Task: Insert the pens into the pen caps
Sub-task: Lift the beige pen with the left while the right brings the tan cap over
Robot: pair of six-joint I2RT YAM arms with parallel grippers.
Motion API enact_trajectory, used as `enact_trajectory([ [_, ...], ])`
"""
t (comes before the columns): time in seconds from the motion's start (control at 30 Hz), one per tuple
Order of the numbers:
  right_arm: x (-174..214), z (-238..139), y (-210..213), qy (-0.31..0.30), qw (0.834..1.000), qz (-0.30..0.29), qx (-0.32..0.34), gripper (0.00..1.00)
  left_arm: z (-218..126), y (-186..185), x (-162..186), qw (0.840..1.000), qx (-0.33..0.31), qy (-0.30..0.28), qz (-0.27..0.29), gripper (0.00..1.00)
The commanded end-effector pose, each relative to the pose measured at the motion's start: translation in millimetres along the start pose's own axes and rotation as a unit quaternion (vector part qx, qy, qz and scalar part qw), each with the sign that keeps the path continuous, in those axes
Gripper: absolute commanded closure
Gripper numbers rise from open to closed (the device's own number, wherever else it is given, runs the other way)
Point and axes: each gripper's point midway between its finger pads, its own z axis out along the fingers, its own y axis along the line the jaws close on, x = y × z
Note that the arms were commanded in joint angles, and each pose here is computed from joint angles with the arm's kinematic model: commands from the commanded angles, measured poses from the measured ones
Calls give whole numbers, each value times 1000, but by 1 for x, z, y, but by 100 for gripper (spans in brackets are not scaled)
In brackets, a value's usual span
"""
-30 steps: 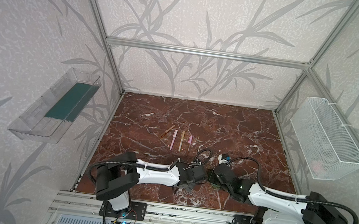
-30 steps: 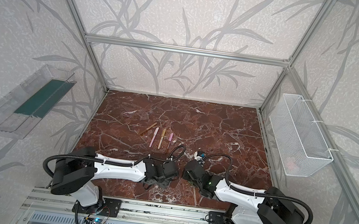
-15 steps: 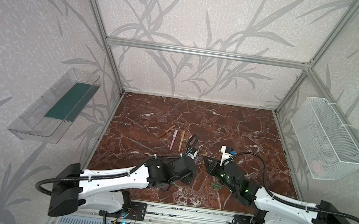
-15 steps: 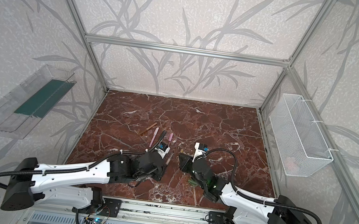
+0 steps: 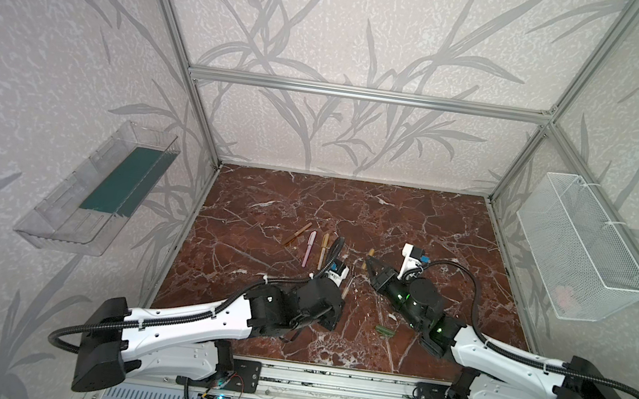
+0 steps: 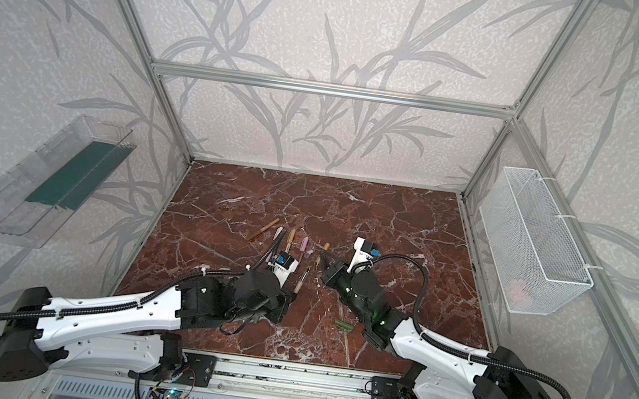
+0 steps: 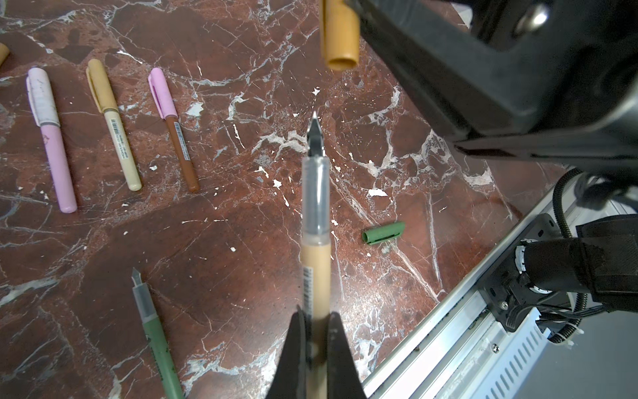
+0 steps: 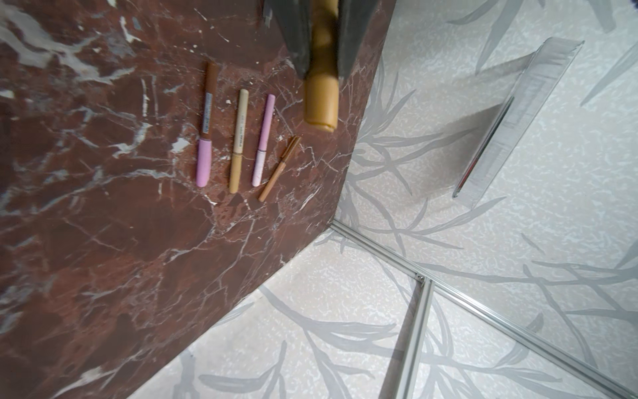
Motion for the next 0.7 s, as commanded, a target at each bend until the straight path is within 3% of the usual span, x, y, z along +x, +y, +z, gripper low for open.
enact_trajectory([
  [0.0,-3,5,18,2,999,12,-32,100,0,0,-3,1000,1,-9,2,100],
  [0.67,11,10,18,23,998,27,-42,100,0,4,-8,1000,-11,-19,-2,100],
])
